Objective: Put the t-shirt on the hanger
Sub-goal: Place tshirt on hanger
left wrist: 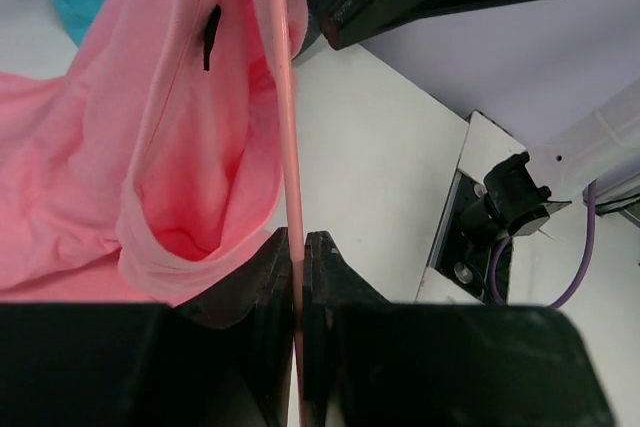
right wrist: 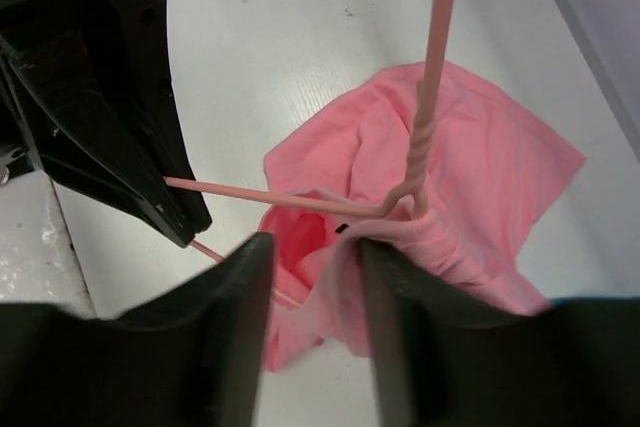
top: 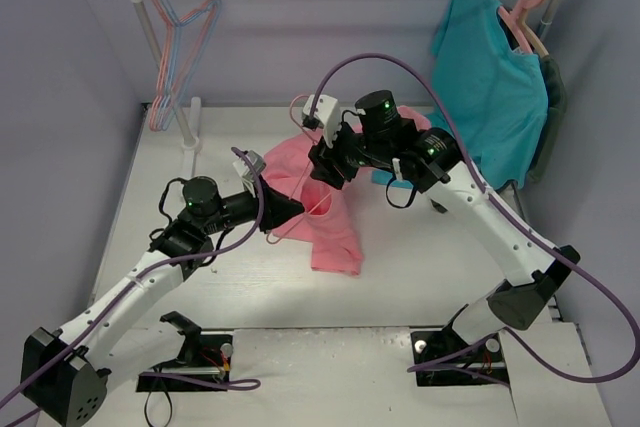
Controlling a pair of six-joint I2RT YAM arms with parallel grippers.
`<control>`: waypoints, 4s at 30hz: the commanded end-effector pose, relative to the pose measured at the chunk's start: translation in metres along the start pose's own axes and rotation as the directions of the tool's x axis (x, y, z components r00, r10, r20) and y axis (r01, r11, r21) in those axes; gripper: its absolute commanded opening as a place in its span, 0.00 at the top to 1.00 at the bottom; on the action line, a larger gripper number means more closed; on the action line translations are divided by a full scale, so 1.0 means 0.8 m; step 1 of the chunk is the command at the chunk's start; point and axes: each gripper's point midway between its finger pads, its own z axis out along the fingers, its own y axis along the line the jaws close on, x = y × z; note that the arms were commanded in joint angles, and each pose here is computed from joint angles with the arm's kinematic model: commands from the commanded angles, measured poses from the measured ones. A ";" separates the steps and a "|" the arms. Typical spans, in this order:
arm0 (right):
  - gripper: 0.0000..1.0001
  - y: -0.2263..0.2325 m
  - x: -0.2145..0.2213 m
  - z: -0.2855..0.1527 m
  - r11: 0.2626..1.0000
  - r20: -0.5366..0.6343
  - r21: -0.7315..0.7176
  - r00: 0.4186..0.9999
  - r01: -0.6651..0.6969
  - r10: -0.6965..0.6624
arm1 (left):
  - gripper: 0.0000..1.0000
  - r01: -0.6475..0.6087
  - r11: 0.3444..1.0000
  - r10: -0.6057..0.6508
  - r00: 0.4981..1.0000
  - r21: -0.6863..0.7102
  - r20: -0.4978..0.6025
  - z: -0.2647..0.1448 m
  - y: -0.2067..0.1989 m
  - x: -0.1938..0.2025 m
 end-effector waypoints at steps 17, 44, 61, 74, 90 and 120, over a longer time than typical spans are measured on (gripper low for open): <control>0.34 -0.083 -0.027 -0.109 0.938 0.004 0.339 0.997 0.075 -0.081 | 1.00 -0.146 0.989 0.138 0.978 0.037 0.157 -0.005 -0.022 -0.051; 0.36 -0.086 0.008 -0.021 0.953 -0.095 0.135 0.961 0.272 -0.261 | 1.00 -0.181 0.979 0.175 0.982 0.091 0.070 -0.005 -0.035 -0.052; 1.00 -0.098 0.011 -0.063 0.888 -0.109 0.333 0.948 0.319 -0.300 | 0.45 -0.100 0.938 0.100 0.995 -0.332 -0.019 -0.014 0.042 -0.096; 1.00 -0.132 0.033 -0.094 0.792 -0.125 0.561 0.970 0.242 -0.208 | 0.40 0.181 0.699 0.030 0.959 -0.692 0.281 -0.101 0.067 -0.199; 1.00 -0.132 0.040 -0.084 0.798 -0.080 0.580 0.987 0.162 -0.142 | 0.41 0.471 0.686 -0.394 0.881 -0.555 0.261 0.027 0.066 -0.050; 1.00 -0.112 0.062 -0.128 0.784 -0.087 0.602 0.988 0.152 -0.125 | 0.94 0.303 0.605 -0.299 0.944 -0.736 0.143 0.072 0.130 -0.007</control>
